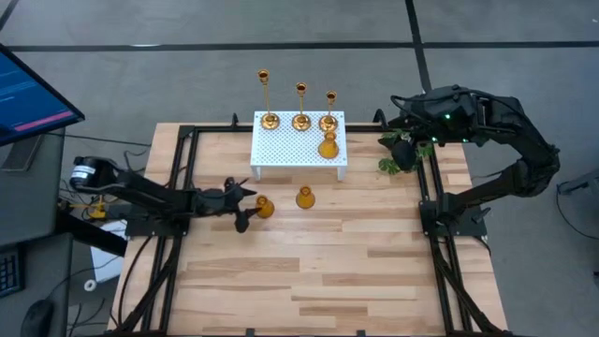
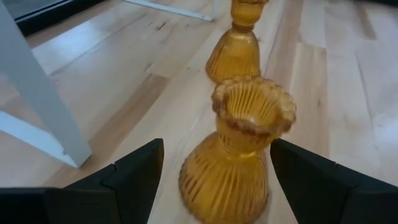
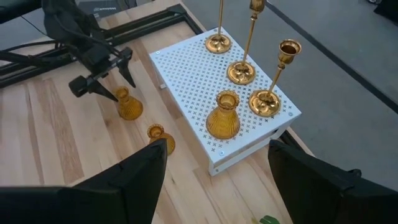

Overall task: Pick & Place candle stick holders
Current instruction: Put the left yellow glass candle holder on the shelf aligned with the other yellow glass candle holder

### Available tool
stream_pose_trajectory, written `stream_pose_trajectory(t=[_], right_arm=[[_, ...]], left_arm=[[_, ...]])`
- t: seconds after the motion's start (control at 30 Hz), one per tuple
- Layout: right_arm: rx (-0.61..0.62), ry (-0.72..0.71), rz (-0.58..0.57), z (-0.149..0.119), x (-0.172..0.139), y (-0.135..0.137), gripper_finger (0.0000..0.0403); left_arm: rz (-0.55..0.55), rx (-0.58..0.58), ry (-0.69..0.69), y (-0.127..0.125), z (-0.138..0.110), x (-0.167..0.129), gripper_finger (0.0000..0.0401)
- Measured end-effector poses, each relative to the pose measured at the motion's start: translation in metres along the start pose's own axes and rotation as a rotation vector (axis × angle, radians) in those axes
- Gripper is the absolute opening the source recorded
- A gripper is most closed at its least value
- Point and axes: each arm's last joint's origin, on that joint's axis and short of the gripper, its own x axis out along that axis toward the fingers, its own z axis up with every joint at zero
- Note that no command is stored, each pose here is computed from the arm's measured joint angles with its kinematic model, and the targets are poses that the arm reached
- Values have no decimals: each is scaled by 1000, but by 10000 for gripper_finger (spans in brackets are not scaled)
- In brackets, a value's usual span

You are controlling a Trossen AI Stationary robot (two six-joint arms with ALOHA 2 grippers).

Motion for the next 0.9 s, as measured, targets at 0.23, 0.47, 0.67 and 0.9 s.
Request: stream_pose_trajectory(t=[0.23, 0.47, 0.67, 0.9], right_arm=[[-1, 0, 0, 0, 0, 0, 270], [-9, 0, 0, 0, 0, 0, 270], [-12, 0, 0, 0, 0, 0, 270], [-12, 0, -1, 0, 0, 0, 270]], left_arm=[[-22, -23, -28, 1, -1, 9, 297], [-50, -47, -87, -1, 0, 16, 285], [-70, -57, -79, -2, -2, 18, 249], [-76, -50, -96, -2, -1, 18, 186]])
